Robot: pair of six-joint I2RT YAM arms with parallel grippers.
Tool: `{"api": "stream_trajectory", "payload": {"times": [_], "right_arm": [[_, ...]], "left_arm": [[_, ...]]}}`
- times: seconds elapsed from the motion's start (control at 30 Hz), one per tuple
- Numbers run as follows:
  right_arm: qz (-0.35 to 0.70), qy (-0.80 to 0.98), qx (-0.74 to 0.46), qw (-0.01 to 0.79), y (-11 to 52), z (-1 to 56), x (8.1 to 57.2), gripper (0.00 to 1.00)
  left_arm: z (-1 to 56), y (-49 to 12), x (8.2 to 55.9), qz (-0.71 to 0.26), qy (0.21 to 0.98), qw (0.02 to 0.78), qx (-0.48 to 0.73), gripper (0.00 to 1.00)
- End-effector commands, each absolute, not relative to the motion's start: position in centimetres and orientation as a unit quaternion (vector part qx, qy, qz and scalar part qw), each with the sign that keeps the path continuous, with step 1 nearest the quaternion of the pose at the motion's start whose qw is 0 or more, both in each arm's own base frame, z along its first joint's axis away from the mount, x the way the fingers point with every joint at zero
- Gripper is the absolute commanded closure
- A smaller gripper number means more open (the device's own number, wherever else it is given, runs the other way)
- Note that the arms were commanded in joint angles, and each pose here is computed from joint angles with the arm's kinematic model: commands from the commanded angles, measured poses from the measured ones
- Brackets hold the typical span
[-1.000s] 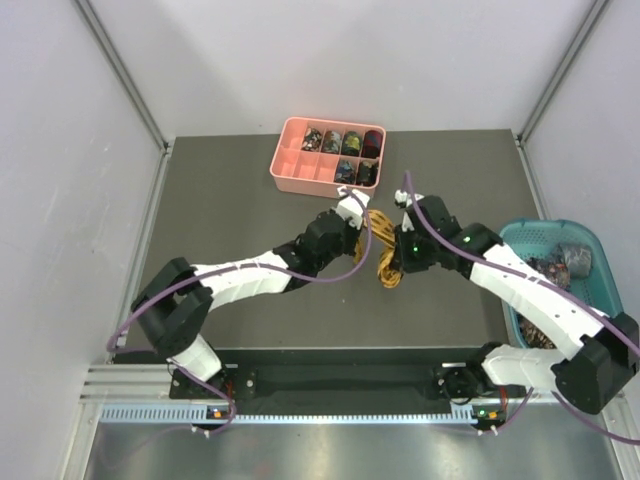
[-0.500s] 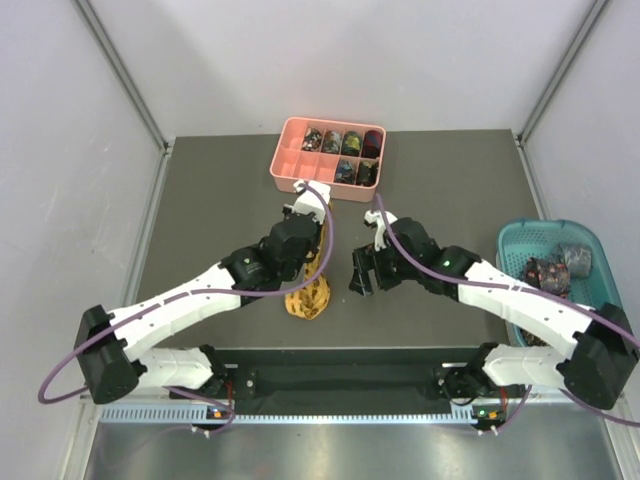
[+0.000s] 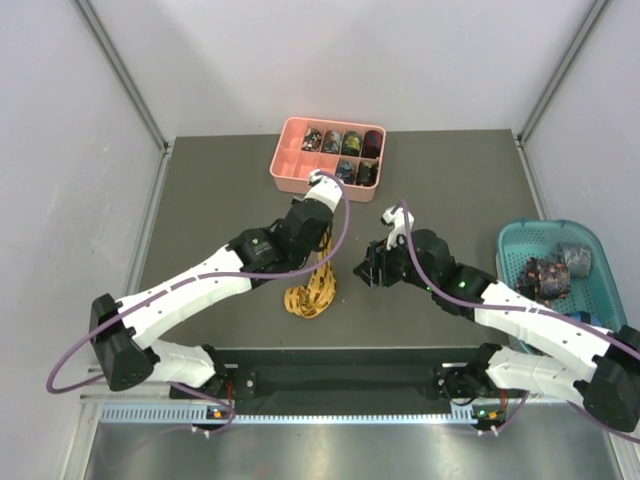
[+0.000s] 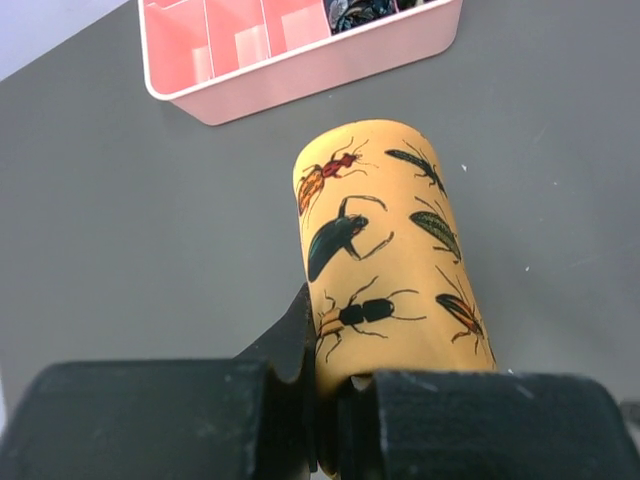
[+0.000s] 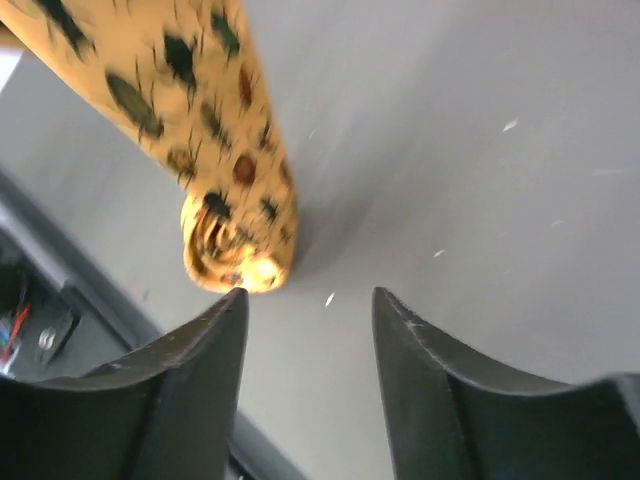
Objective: Roll the ties
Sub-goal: Move the tie to the center of the board
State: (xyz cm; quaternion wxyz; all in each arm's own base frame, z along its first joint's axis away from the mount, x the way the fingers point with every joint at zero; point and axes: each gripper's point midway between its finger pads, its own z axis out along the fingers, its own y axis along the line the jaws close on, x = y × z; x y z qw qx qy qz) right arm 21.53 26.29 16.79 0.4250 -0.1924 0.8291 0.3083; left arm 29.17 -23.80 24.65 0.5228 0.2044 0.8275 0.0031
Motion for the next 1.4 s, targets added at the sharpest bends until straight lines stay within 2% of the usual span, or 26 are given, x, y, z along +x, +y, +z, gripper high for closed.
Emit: {"api": "stream_trajectory", "payload": {"times": [0.0, 0.03, 0.1, 0.17, 0.3, 0.33, 0.37, 0.4, 0.43, 0.47, 0.5, 0.53, 0.67, 0.7, 0.73, 0.8, 0.87, 0.9, 0.93, 0.97, 1.0, 1.03, 1.07, 1.13, 1.17, 1.37], "right_arm": [[0.295, 0.791, -0.148, 0.515, 25.6, 22.0, 24.1, 0.49], [0.289, 0.794, -0.131, 0.519, 25.1, 22.2, 24.3, 0.55], [0.259, 0.79, -0.083, 0.549, 22.4, 23.2, 24.7, 0.58], [0.225, 0.79, -0.019, 0.57, 19.4, 23.1, 25.0, 0.53], [0.181, 0.769, 0.085, 0.607, 13.3, 24.2, 24.2, 0.42], [0.176, 0.768, 0.104, 0.607, 12.5, 24.0, 24.0, 0.31], [0.161, 0.764, 0.124, 0.613, 11.3, 24.1, 24.0, 0.25], [0.155, 0.763, 0.133, 0.613, 10.5, 24.0, 23.8, 0.2], [0.152, 0.764, 0.138, 0.612, 10.2, 23.8, 23.8, 0.13], [0.152, 0.765, 0.138, 0.61, 10.1, 23.8, 23.7, 0.13], [0.142, 0.772, 0.137, 0.604, 9.8, 23.2, 23.7, 0.13], [0.141, 0.775, 0.139, 0.6, 9.8, 23.0, 23.8, 0.12], [0.129, 0.791, 0.132, 0.584, 10.1, 21.4, 23.9, 0.13], [0.13, 0.79, 0.134, 0.584, 10.1, 21.4, 24.1, 0.15], [0.129, 0.792, 0.133, 0.582, 10.2, 21.0, 24.1, 0.16], [0.137, 0.791, 0.134, 0.582, 10.6, 20.8, 24.5, 0.21], [0.15, 0.796, 0.117, 0.574, 11.3, 20.3, 24.6, 0.26], [0.147, 0.801, 0.121, 0.568, 11.3, 19.7, 25.1, 0.29], [0.164, 0.808, 0.11, 0.555, 12.1, 19.3, 25.2, 0.3], [0.172, 0.812, 0.107, 0.547, 12.6, 18.8, 25.7, 0.32], [0.176, 0.815, 0.106, 0.542, 12.5, 18.4, 26.2, 0.32], [0.203, 0.823, 0.079, 0.525, 13.9, 18.0, 26.2, 0.32], [0.196, 0.833, 0.07, 0.512, 14.2, 17.0, 27.0, 0.32], [0.18, 0.845, 0.02, 0.503, 15.1, 17.1, 27.8, 0.34], [0.156, 0.864, 0.005, 0.478, 15.1, 15.4, 28.2, 0.34], [0.13, 0.895, -0.088, 0.418, 18.3, 12.6, 29.5, 0.29]], "left_arm": [[24.7, -25.3, 29.8, 0.013, 0.83, 0.506, 0.235, 1.0], [24.5, -25.7, 30.1, 0.015, 0.831, 0.502, 0.239, 1.0], [23.5, -26.9, 31.1, 0.024, 0.828, 0.503, 0.248, 1.0], [23.1, -28.0, 32.3, 0.031, 0.823, 0.51, 0.249, 1.0], [20.4, -35.0, 35.3, 0.019, 0.809, 0.525, 0.265, 0.98], [20.1, -36.8, 35.7, 0.009, 0.803, 0.533, 0.266, 0.91], [21.2, -39.6, 35.8, -0.013, 0.792, 0.55, 0.265, 0.62], [18.8, -41.2, 36.3, 0.006, 0.793, 0.548, 0.266, 0.49], [19.2, -42.8, 36.5, 0.0, 0.783, 0.561, 0.27, 0.42], [21.1, -44.6, 36.2, -0.016, 0.773, 0.577, 0.262, 0.21], [21.2, -45.7, 35.8, -0.037, 0.772, 0.573, 0.271, 0.15], [22.1, -46.2, 35.4, -0.056, 0.769, 0.572, 0.279, 0.01], [24.7, -43.7, 34.4, -0.057, 0.764, 0.582, 0.274, 0.01], [26.9, -42.2, 34.0, -0.058, 0.759, 0.593, 0.261, 0.01], [26.0, -40.6, 33.7, -0.039, 0.766, 0.587, 0.26, 0.01], [27.8, -37.5, 32.8, -0.047, 0.774, 0.587, 0.234, 0.01], [26.1, -34.2, 32.9, -0.044, 0.799, 0.561, 0.212, 0.01], [27.1, -32.2, 32.2, -0.063, 0.808, 0.557, 0.182, 0.01], [24.5, -30.3, 31.7, -0.058, 0.824, 0.534, 0.179, 0.01], [25.9, -28.8, 30.8, -0.083, 0.821, 0.544, 0.153, 0.01], [25.6, -27.9, 30.2, -0.09, 0.822, 0.544, 0.143, 0.01], [22.9, -26.3, 29.4, -0.076, 0.834, 0.528, 0.142, 0.01], [23.7, -25.3, 28.4, -0.096, 0.83, 0.534, 0.129, 0.01], [20.9, -22.9, 27.2, -0.081, 0.847, 0.511, 0.119, 0.01], [21.2, -22.4, 26.4, -0.099, 0.847, 0.512, 0.104, 0.01], [17.2, -20.6, 23.2, -0.152, 0.87, 0.466, 0.057, 0.01]]}}
